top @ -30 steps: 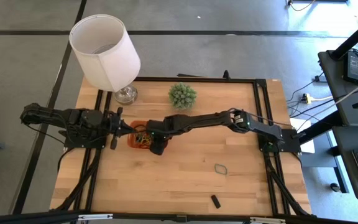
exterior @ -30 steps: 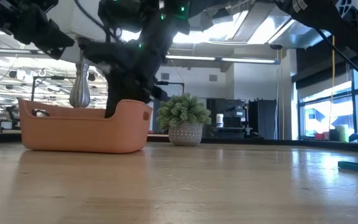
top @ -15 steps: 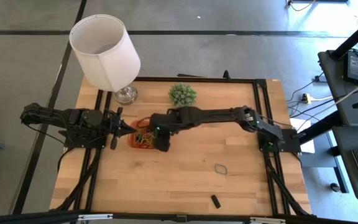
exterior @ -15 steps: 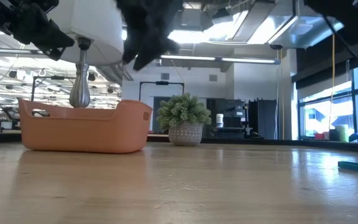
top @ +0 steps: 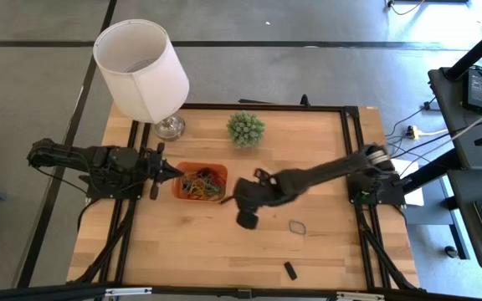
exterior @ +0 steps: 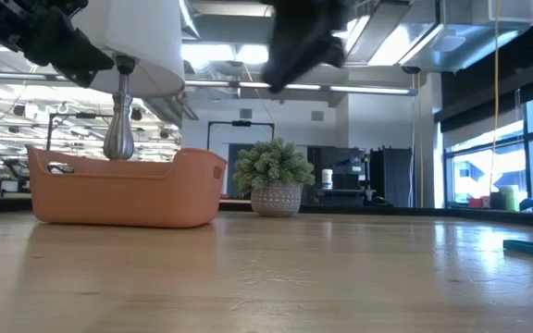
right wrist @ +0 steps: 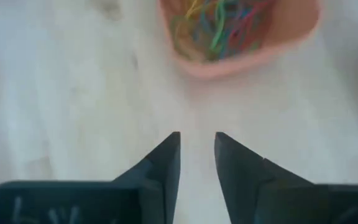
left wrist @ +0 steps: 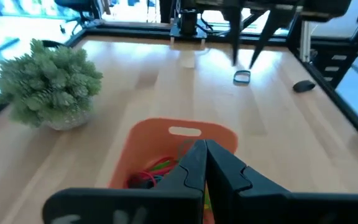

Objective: Pick and place rubber bands into bin
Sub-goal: Put the blue rubber band into the orange bin

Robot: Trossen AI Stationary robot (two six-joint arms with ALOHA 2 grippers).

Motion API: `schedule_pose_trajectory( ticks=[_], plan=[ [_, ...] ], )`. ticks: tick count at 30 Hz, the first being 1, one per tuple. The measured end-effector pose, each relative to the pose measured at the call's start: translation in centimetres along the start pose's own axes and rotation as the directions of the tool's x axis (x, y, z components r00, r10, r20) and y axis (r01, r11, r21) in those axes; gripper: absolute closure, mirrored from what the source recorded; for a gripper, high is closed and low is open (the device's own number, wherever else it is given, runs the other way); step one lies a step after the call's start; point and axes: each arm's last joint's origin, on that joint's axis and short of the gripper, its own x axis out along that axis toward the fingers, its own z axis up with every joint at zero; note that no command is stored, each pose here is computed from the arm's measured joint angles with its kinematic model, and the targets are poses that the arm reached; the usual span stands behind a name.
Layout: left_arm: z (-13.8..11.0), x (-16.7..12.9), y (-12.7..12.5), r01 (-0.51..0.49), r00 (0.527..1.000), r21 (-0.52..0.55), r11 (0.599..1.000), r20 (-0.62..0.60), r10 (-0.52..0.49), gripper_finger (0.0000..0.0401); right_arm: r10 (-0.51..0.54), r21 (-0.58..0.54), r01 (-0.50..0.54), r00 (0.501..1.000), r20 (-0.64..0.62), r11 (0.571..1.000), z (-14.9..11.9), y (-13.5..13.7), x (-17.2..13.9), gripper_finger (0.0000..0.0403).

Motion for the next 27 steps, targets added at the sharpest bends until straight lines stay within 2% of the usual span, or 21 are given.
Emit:
schedule_pose_trajectory(
  ticks=[6,11,18,27],
  plan=[
    [0.7,0.0,0.0,-0.021,0.997,0.129,0.991,0.076,0.012,0.0400,0.062,0.171,-0.065,0.998,0.023,0.983,-5.8,0.2,-1.7,0.0303],
    [0.8,0.3,-0.2,-0.006,0.988,0.171,0.985,0.154,-0.021,0.0400,0.077,0.272,-0.077,0.997,0.010,0.959,-9.1,0.2,-3.2,0.0303],
    [-2.3,2.2,0.1,-0.022,0.959,0.128,0.992,0.284,-0.016,0.0400,0.063,0.337,-0.073,0.997,0.040,0.939,-10.9,0.2,-4.8,0.0303],
    [-3.9,2.4,1.1,-0.017,0.956,0.075,0.997,0.293,-0.006,0.0400,0.073,0.374,-0.078,0.997,0.027,0.924,-11.7,0.8,-5.3,0.0303]
  ],
)
